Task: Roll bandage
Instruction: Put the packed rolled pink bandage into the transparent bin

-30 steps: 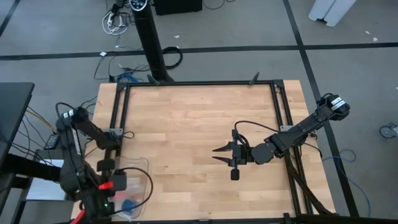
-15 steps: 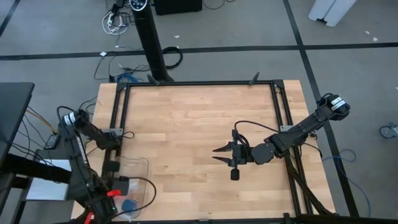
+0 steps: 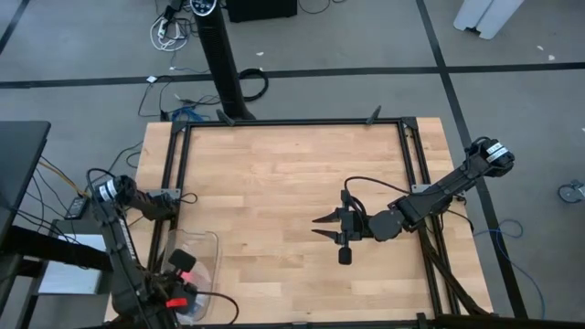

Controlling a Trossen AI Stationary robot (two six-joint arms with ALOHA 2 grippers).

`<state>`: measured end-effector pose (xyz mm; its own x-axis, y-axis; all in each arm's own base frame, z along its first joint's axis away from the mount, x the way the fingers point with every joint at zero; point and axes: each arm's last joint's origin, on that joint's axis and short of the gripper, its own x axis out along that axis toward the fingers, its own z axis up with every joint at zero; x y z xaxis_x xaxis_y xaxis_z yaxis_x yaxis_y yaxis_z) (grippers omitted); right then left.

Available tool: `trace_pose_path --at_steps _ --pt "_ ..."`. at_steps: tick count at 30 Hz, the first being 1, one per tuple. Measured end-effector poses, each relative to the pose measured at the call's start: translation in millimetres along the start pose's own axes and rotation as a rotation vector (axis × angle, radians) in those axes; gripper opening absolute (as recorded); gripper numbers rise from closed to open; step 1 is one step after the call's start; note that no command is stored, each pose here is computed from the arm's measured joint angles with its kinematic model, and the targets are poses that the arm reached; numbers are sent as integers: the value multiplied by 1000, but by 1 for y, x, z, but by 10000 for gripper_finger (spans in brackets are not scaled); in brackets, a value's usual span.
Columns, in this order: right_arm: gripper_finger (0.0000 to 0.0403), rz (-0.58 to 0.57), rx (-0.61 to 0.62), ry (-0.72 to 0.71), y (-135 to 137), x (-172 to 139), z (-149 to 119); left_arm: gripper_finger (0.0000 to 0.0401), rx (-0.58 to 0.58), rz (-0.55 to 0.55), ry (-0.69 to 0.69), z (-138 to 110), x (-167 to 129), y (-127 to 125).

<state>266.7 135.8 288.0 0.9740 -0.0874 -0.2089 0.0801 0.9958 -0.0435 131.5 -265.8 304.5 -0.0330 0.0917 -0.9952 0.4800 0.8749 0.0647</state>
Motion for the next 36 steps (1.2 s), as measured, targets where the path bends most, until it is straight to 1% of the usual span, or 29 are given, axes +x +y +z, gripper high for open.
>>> trace_pose_path --at_steps 3,6,13,17,20,26,29,32,34,36 --pt "107 0 0 1 0 0 0 3 27 8 7 2 2 -1" --pt "107 0 0 0 0 0 0 4 22 15 11 4 4 -2" --pt "107 0 -1 3 0 0 0 5 -52 3 18 4 4 -3" --pt "107 0 -3 5 0 0 -1 5 -116 -4 10 4 4 -3" --pt "107 0 -3 5 0 0 -1 4 -132 -31 -23 8 7 -6" --pt "107 4 -3 6 0 0 -1 4 -179 -26 -2 8 16 -6" --pt "107 88 -12 25 2 0 -2 5 -182 -33 -2 8 16 -7" --pt "107 181 10 42 3 1 -3 5 -183 -33 -2 8 16 -7" --pt "107 218 12 47 4 1 -3 6 -183 -33 -1 8 16 -7" --pt "107 231 7 49 4 1 -3 7 -205 -32 -1 8 16 -7"
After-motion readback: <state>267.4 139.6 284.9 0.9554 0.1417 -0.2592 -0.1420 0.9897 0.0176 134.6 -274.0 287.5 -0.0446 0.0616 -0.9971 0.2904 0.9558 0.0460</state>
